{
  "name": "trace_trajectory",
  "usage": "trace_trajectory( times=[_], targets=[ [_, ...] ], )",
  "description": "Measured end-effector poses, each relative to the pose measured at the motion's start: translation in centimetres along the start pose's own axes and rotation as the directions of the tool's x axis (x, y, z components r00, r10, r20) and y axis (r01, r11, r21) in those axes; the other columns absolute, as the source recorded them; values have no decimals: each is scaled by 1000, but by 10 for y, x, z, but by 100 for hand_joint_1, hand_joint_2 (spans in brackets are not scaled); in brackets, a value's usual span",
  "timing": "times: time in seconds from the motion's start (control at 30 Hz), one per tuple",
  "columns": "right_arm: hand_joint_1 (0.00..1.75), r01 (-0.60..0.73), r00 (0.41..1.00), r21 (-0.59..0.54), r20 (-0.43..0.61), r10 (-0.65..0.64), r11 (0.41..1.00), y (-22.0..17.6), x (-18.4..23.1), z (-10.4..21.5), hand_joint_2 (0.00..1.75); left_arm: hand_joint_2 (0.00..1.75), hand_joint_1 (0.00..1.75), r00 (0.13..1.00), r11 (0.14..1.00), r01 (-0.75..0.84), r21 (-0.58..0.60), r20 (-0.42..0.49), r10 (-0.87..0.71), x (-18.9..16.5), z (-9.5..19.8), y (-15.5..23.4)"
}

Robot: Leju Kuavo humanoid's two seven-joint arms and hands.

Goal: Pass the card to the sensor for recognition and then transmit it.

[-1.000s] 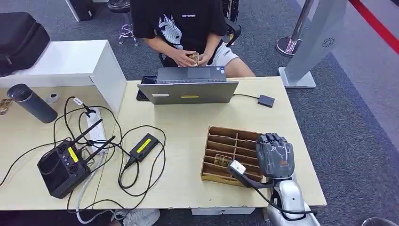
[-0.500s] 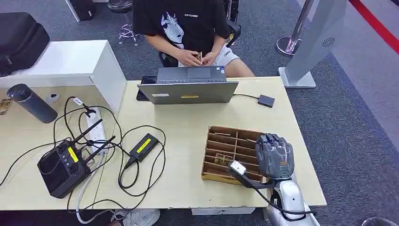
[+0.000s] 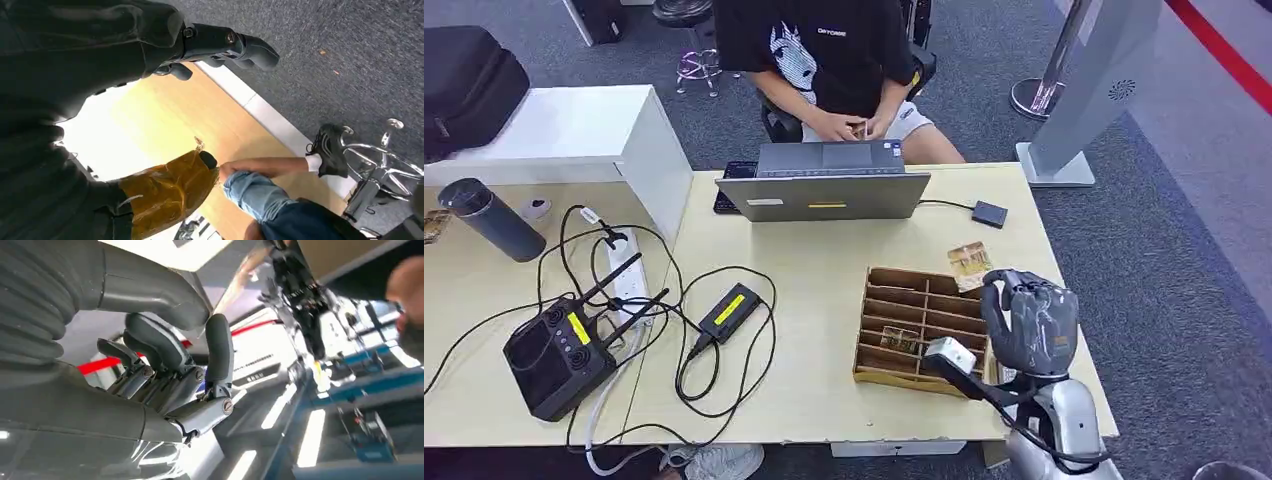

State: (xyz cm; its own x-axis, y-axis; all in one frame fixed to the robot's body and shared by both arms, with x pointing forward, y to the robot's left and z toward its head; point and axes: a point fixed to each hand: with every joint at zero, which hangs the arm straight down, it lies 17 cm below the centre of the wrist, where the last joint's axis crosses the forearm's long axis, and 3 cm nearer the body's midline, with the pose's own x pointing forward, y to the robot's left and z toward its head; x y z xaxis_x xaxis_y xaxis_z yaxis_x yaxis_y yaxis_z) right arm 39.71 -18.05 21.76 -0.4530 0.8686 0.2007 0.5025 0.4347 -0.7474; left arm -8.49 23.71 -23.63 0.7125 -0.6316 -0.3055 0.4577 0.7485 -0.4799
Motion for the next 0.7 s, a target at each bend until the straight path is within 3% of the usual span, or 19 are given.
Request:
trace_trajectory(
  times=[0.27,0.4,0.5,0.7],
  targets=[
    [175,208,976,-118,98,-197,971,-74,12,-21,175,175,0,1000,1000,-27,-13,1,27,1,1,-2],
    [175,286,951,-114,156,-267,951,-89,22,-41,175,175,0,1000,999,-31,-19,-1,31,0,1,-2],
    [175,285,940,-35,206,-272,958,-81,33,-72,175,175,0,1000,1000,-22,-20,3,22,-1,3,1],
    [175,255,938,130,205,-278,958,-19,74,-164,175,175,0,1000,1000,10,-10,12,-9,-2,9,13]
  ],
)
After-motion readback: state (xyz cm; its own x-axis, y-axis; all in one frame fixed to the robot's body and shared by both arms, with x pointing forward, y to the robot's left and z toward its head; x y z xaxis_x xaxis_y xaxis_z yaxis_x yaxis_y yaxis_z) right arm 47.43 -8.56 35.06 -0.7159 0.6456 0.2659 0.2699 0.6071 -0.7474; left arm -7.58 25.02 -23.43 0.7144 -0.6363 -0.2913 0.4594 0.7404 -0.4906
